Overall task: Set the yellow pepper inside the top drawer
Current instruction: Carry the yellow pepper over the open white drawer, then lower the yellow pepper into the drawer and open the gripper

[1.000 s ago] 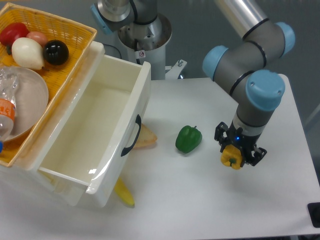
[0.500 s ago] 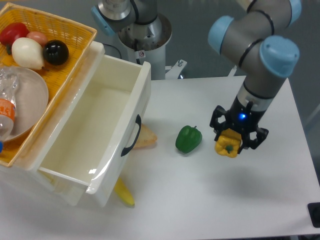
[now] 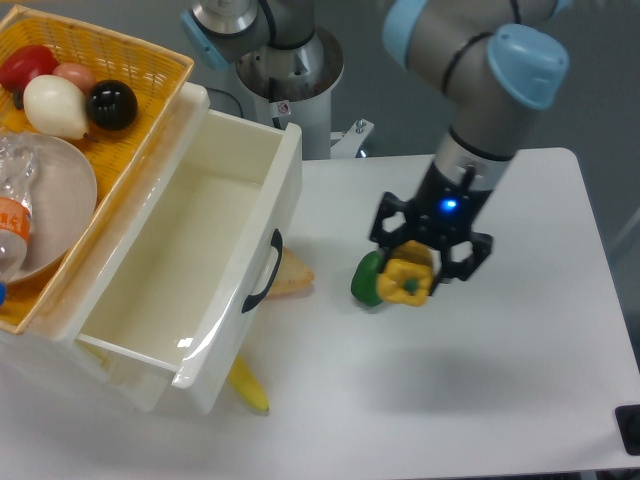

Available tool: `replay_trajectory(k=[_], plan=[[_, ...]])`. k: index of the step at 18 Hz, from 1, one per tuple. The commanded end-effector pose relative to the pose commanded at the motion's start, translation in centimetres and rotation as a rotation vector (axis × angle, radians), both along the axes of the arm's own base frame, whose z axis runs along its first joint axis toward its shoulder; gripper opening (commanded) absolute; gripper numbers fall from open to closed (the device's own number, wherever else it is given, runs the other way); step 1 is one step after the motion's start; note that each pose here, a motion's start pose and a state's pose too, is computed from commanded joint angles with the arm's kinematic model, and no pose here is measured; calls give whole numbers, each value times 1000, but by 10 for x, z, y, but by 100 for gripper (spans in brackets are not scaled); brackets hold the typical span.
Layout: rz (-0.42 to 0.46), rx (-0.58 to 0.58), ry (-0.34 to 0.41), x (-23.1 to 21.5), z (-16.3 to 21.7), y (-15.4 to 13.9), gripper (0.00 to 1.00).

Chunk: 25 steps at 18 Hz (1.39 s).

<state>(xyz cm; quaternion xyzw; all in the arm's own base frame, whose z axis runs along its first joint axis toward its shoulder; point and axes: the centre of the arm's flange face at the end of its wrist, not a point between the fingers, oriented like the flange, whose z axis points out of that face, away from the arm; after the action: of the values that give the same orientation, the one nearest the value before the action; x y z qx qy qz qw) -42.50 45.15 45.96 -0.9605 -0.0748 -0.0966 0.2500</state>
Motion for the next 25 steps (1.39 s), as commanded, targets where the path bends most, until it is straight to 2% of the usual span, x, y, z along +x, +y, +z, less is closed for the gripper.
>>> replay_trajectory(k=[3, 5, 11, 15, 21, 25], plan=[[62, 43, -53, 19, 21, 4, 26], [58, 55, -56, 39, 35, 9, 26], [93, 95, -70, 68, 65, -2, 26], [65, 93, -73, 94, 66, 1, 26], [28, 71, -106, 136, 64, 29, 26], [8, 59, -116, 153, 56, 29, 26]])
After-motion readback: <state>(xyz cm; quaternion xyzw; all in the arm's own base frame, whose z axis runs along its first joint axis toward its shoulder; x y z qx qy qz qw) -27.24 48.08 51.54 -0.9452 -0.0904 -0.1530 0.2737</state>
